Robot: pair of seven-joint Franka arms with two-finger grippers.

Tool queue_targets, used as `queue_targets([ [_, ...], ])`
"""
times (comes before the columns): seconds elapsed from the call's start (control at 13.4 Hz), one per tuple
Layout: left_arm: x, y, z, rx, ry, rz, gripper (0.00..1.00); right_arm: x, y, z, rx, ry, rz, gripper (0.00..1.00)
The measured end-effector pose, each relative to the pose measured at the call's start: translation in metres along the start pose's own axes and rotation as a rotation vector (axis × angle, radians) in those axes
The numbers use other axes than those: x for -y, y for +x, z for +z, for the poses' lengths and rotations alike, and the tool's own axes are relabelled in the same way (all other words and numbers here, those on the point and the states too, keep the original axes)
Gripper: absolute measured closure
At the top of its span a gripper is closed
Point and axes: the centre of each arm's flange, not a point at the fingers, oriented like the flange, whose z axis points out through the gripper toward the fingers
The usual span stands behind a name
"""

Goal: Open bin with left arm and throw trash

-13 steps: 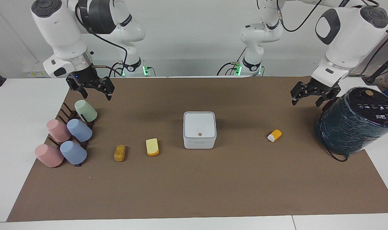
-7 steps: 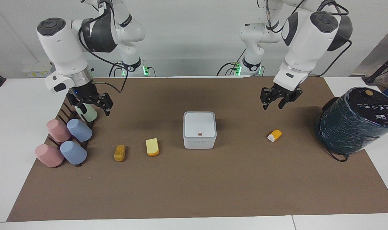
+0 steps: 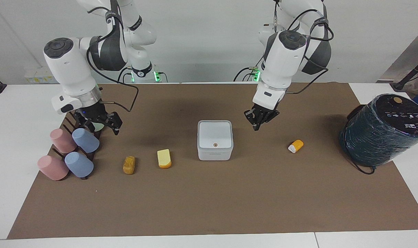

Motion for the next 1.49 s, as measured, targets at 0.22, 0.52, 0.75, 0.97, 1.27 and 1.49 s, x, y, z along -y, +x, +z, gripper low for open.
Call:
queue_targets([
  [0.22, -0.011, -0.004, 0.011, -0.026, -0.052, -0.002, 0.99, 0.003, 0.005, 0.064, -0.018, 0.001, -0.004, 0.0],
  [0.52, -0.036, -0.015, 0.05, -0.014, -0.093, -0.001, 0.99, 0.015, 0.006, 0.133, -0.028, 0.003, -0.021, 0.0],
  [0.75, -0.053, -0.025, 0.084, 0.009, -0.088, -0.006, 0.99, 0.022, -0.001, 0.18, -0.007, -0.001, -0.036, 0.0],
  [0.97, -0.064, -0.032, 0.11, 0.023, -0.085, -0.016, 0.99, 0.027, -0.002, 0.182, -0.005, 0.0, -0.04, 0.23],
  [1.27, -0.068, -0.036, 0.12, 0.025, -0.085, -0.018, 0.99, 0.03, 0.005, 0.167, -0.042, 0.008, -0.042, 0.59],
  [1.49, -0.069, -0.036, 0.118, 0.032, -0.078, -0.017, 0.99, 0.031, 0.017, 0.109, -0.121, 0.025, -0.04, 0.59],
])
